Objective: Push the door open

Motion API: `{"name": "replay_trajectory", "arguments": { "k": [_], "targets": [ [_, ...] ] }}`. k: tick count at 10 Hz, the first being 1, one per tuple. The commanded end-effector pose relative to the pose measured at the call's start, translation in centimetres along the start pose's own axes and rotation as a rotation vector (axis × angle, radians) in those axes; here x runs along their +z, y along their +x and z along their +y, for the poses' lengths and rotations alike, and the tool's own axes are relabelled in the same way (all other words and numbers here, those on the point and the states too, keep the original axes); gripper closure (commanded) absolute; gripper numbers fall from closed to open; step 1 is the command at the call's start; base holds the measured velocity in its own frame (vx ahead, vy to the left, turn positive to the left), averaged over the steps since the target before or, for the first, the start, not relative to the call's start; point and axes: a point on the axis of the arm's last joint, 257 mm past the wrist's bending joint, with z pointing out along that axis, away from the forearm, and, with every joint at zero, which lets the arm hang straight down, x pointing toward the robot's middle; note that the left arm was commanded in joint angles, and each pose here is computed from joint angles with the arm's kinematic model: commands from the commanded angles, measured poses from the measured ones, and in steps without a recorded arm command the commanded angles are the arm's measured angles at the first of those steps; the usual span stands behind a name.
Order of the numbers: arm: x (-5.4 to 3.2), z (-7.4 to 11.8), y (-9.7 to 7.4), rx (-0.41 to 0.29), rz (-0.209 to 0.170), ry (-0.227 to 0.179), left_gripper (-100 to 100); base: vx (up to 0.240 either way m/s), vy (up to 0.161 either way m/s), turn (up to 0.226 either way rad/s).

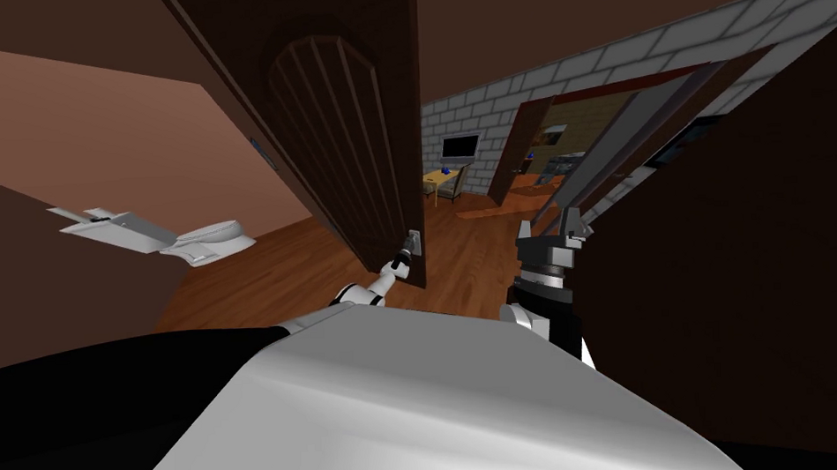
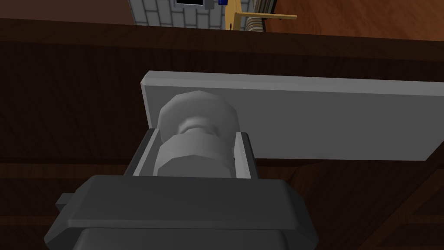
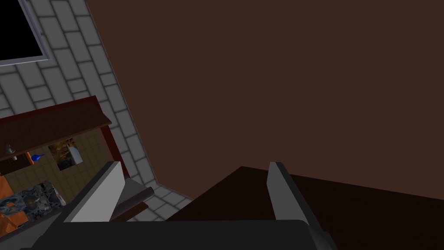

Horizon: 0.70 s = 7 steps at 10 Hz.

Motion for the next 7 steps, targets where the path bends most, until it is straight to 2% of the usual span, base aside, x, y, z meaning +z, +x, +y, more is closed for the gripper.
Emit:
{"name": "replay_trajectory", "arguments": {
  "k": [1,2,7],
  "targets": [
    [0.28,-0.9,-1.4,0.006,-0.021,0.018,100,0.172,-0.085,0.025],
    [0.28,-0.9,-1.4,0.006,-0.021,0.018,100,0.135,-0.078,0.017],
    [-0.05,-0.9,-5.3,0.004,-0.092,0.016,100,0.174,-0.122,0.05]
  ]
}}
